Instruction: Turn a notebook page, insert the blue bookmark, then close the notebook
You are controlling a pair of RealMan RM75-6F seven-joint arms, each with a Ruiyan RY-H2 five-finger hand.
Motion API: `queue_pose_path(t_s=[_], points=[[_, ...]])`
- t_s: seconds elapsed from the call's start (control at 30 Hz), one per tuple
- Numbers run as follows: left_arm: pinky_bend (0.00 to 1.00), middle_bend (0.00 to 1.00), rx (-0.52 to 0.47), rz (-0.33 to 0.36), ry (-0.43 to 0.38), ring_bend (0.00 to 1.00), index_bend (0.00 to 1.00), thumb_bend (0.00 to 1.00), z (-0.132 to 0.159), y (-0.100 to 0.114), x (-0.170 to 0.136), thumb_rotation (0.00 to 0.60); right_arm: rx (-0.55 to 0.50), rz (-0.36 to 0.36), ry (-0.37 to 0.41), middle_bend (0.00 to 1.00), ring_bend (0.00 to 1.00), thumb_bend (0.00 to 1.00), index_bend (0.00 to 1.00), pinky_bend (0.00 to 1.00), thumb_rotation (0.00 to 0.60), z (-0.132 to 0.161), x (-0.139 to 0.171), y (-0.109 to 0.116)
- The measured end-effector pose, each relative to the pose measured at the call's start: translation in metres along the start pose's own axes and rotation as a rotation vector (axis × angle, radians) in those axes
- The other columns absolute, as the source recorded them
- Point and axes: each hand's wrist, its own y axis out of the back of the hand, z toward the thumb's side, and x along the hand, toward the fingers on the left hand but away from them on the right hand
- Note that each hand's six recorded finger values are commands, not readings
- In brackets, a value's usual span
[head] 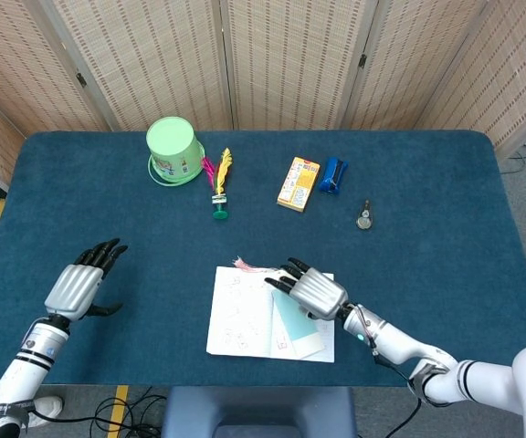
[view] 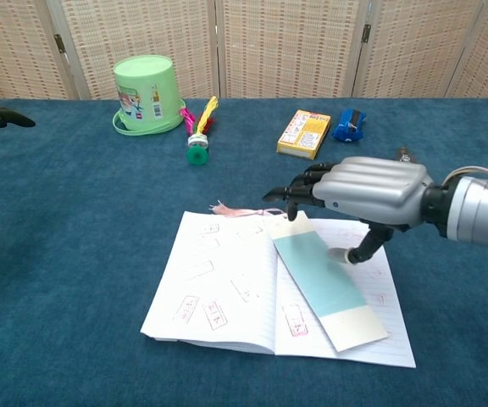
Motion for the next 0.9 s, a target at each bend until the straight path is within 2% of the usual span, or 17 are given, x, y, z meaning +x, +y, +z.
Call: queue_pose_path(t_s=[0.1,0.17,0.37,0.9], points=[[0.16,0.00,0.006,-0.001,-0.003,0.04,0.01,0.23,0.001,0.000,-0.001,0.600,0.008,0.000,0.016,0.22,0.09,0.18,0.02,0.09,0.600,0.004,0.012,-0.004],[0.16,0.00,0.005,-0.002,-0.003,0.04,0.01,0.22,0.001,0.000,-0.002,0.600,0.009,-0.006,0.016,0.15,0.05,0.13,0.02,0.05,0.600,0.004,0.020,-0.006],[0.16,0.00,0.004,-0.002,-0.008,0.04,0.01,0.23,0.005,0.001,-0.004,0.600,0.004,-0.030,-0.001,0.04,0.00,0.06,0.00,0.00,0.600,0.001,0.038,-0.012],[0.16,0.00,0.003,-0.019,0.000,0.04,0.01,0.23,0.004,-0.003,-0.007,0.600,-0.004,0.006,0.011,0.02,0.00,0.02,0.00,0.00,0.600,0.007,0.051,-0.028]])
